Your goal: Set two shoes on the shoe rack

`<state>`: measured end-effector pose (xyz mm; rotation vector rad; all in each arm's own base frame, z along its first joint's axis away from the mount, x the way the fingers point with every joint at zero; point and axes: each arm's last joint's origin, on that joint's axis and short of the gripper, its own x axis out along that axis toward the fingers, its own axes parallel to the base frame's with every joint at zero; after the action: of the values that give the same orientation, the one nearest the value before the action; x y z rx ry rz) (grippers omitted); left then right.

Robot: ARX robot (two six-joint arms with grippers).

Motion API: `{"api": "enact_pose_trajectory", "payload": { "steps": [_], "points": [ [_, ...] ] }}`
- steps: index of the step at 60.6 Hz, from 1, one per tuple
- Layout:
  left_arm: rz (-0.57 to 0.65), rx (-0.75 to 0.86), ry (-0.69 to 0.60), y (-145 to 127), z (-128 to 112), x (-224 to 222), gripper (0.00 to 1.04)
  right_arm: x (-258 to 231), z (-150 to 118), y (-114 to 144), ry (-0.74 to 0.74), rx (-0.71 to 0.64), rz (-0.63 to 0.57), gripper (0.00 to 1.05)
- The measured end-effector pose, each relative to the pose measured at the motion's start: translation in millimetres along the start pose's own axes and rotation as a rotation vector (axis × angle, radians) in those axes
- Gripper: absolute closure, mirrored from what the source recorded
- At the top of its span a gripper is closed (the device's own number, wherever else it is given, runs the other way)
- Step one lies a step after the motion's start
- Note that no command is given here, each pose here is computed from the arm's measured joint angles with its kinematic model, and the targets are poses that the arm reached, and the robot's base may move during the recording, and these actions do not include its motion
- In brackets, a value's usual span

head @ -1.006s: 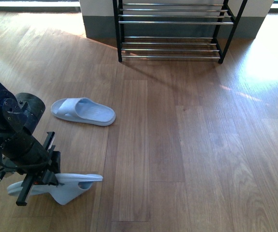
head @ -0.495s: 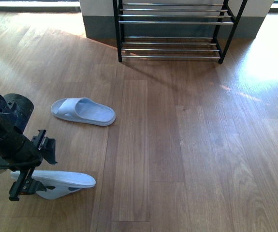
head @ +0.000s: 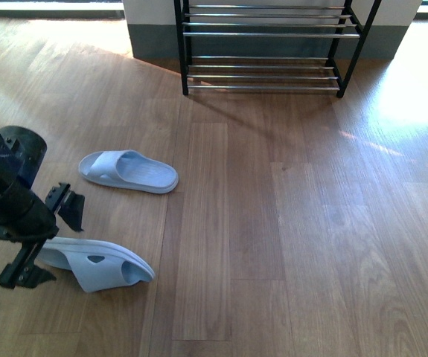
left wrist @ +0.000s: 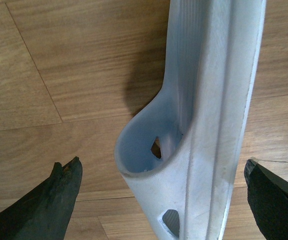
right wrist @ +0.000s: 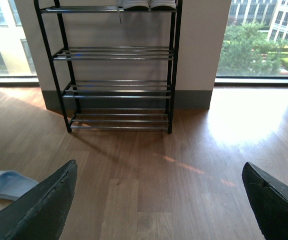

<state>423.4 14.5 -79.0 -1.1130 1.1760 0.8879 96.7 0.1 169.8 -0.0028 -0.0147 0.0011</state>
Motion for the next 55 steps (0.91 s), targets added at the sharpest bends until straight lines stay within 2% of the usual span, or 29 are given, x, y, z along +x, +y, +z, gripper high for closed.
{"api": "enact_pose_trajectory", "payload": {
  "steps": [8, 18, 27, 35, 41, 50, 55],
  "points": [
    [-0.085, 0.062, -0.018, -9, -1, -12, 0.09, 0, 0, 0, 0.000, 0.000, 0.000, 0.09],
    [-0.132, 0.220, -0.085, -11, 2, -34, 0.09, 0, 0, 0, 0.000, 0.000, 0.000, 0.09],
    [-0.192, 0.270, -0.029, -17, 8, -54, 0.09, 0, 0, 0, 0.000, 0.000, 0.000, 0.09],
    [-0.132, 0.225, 0.069, -8, 3, -47, 0.09, 0, 0, 0, 0.000, 0.000, 0.000, 0.09],
    [-0.064, 0.157, 0.156, 6, -11, -15, 0.09, 0, 0, 0, 0.000, 0.000, 0.000, 0.09],
    [0.008, 0.138, 0.195, 18, -19, 17, 0.09, 0, 0, 0, 0.000, 0.000, 0.000, 0.09],
    [0.008, 0.152, 0.166, 12, -18, 28, 0.09, 0, 0, 0, 0.000, 0.000, 0.000, 0.09]
  ]
}}
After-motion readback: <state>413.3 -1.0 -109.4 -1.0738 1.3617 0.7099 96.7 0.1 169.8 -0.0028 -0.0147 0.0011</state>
